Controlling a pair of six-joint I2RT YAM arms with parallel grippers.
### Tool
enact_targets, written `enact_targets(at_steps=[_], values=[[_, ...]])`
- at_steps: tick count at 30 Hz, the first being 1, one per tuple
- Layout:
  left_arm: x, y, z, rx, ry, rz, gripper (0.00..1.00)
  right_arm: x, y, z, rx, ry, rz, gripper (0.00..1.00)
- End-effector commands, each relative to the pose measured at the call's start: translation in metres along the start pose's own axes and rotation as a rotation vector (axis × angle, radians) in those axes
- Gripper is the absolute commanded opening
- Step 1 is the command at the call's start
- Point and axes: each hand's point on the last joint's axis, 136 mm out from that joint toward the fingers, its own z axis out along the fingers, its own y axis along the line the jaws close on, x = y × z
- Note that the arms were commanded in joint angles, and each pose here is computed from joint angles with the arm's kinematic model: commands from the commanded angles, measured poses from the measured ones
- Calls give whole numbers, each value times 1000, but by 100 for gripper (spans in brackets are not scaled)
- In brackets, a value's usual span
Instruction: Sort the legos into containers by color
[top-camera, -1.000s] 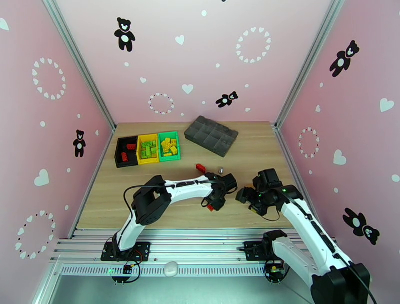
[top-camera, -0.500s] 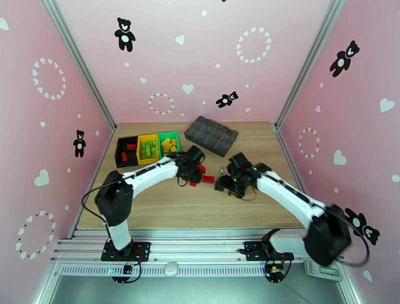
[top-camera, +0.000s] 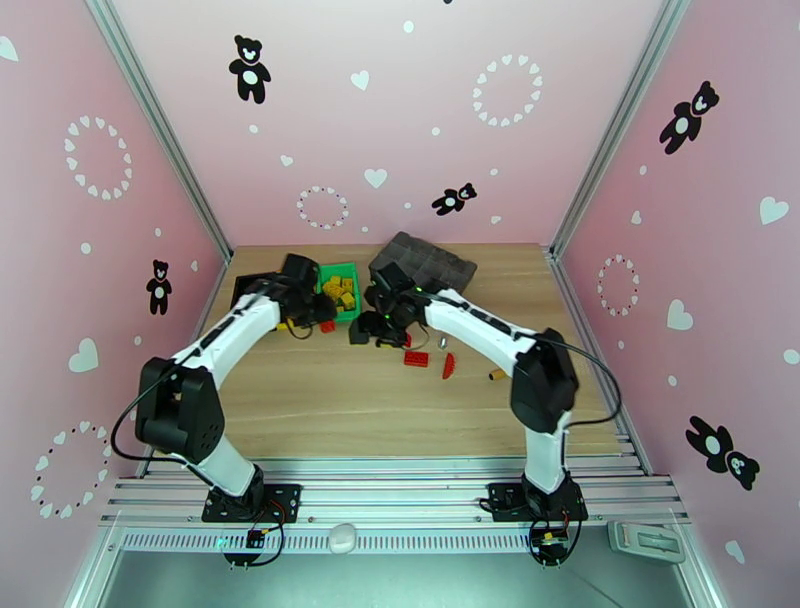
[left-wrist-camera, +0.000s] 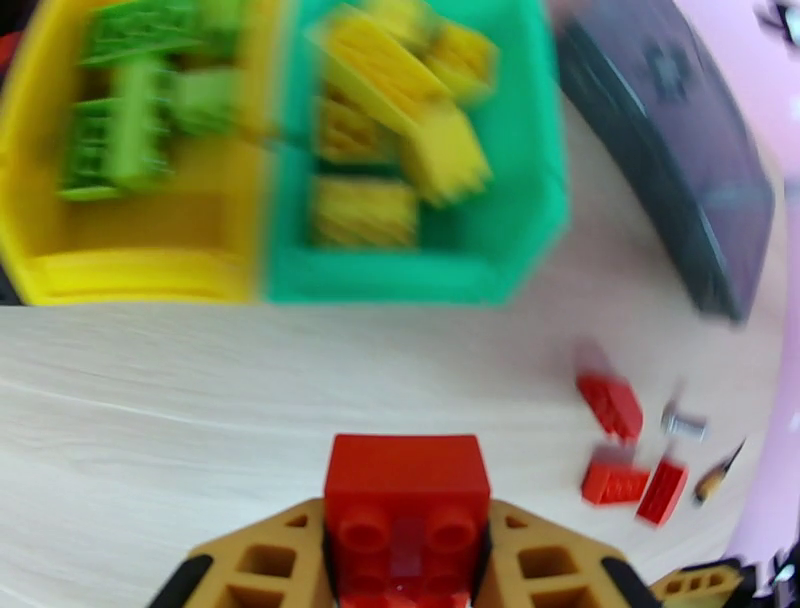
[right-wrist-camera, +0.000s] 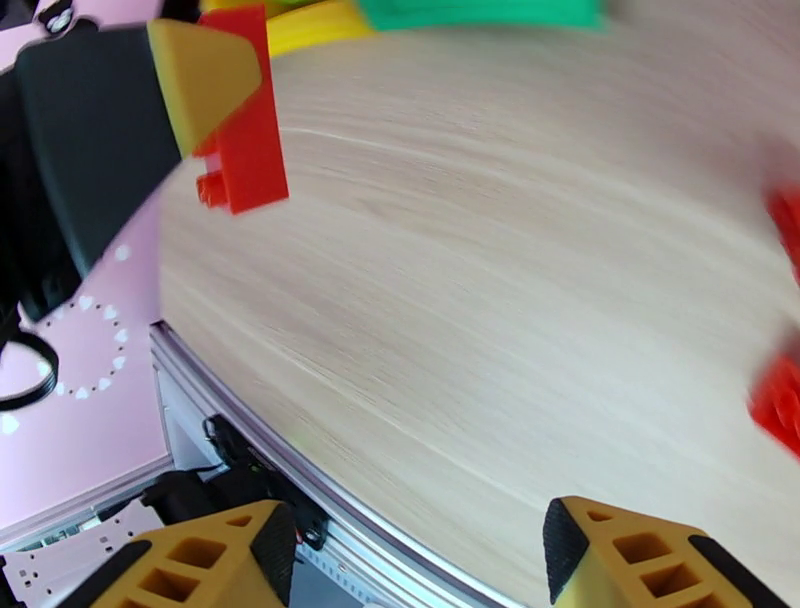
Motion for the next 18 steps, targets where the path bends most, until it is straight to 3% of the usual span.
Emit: enact_targets(at_steps=[1, 8, 18], values=[[-18, 21, -14, 18, -31, -92, 32, -6, 13, 7, -45, 48, -30, 70], [-67, 92, -32, -76, -124, -287, 32, -28, 19, 17, -73, 59, -42, 69], [-126, 160, -30, -210, -173, -427, 33, -57, -16, -5, -61, 13, 18, 69]])
